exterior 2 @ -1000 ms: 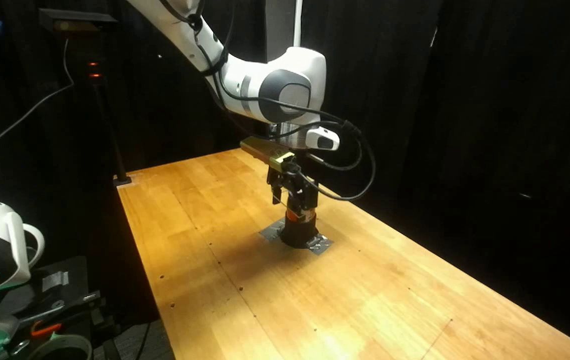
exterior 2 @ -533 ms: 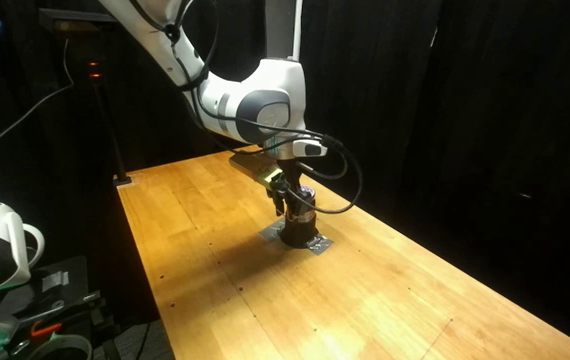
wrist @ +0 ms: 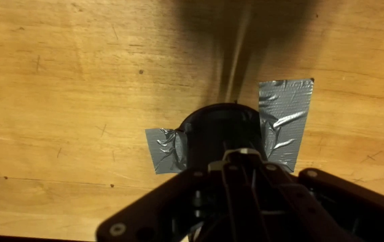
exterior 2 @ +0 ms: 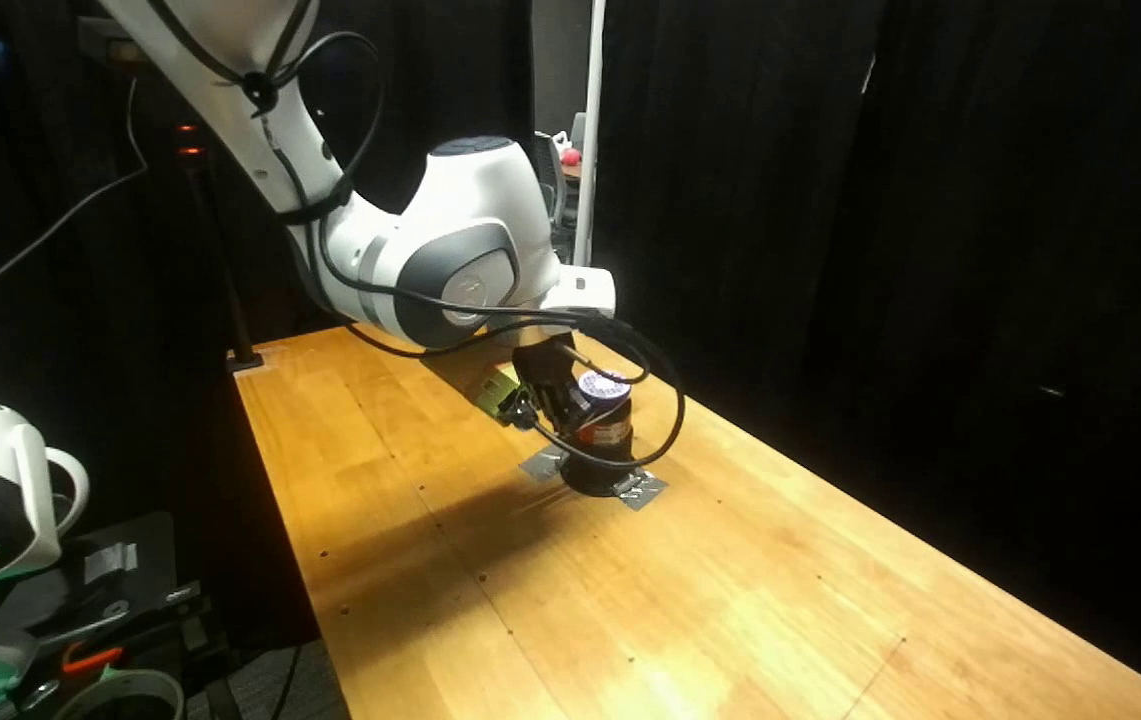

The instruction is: Put the rubber band on the cup

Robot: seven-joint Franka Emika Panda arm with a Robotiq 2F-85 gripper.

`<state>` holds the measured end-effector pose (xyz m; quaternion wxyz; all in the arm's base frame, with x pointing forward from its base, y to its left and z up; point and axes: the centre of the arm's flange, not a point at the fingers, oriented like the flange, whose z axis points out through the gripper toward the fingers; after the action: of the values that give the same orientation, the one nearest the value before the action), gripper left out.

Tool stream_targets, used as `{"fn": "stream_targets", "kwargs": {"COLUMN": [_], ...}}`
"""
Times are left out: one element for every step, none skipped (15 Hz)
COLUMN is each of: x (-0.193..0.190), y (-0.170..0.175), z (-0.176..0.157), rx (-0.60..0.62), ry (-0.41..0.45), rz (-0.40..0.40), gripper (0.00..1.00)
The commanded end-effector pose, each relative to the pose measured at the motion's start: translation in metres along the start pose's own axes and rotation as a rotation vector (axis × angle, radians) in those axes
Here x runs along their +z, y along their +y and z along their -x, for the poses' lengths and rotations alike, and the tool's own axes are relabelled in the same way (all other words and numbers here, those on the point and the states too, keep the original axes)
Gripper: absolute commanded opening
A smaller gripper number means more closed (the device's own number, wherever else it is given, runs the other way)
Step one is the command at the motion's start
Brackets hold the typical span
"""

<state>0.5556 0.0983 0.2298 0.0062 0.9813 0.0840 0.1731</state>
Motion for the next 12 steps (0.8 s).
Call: {"fn": "stream_targets", "kwargs": {"x": [-0.028,-0.031,-0.036,-0.039,-0.042,-0.046,-0.048,-0.048,-0.049,-0.048,-0.048,-0.048], "y": [-0.001,0.0,-0.001,-0.002,-0.003,-0.004,-0.005,-0.006,-0.007,-0.007,-0.007,-0.006], "z": [0.032,0.035,0.039,0.043,0.047,0.05,0.054,0.058,0.061,0.064,0.067,0.07], "rx": [0.026,0.033,0.037,0.039,0.04,0.041,0.041,0.047,0.051,0.064,0.077,0.088], "ry": [0.121,0.15,0.184,0.214,0.247,0.273,0.302,0.337,0.367,0.403,0.439,0.469], "rz": [-0.018,-0.028,-0.039,-0.049,-0.056,-0.065,-0.076,-0.081,-0.086,-0.089,-0.097,-0.099], "gripper": [0.13,0.13,0.14,0.14,0.13,0.11,0.12,0.11,0.11,0.11,0.11,0.1]}}
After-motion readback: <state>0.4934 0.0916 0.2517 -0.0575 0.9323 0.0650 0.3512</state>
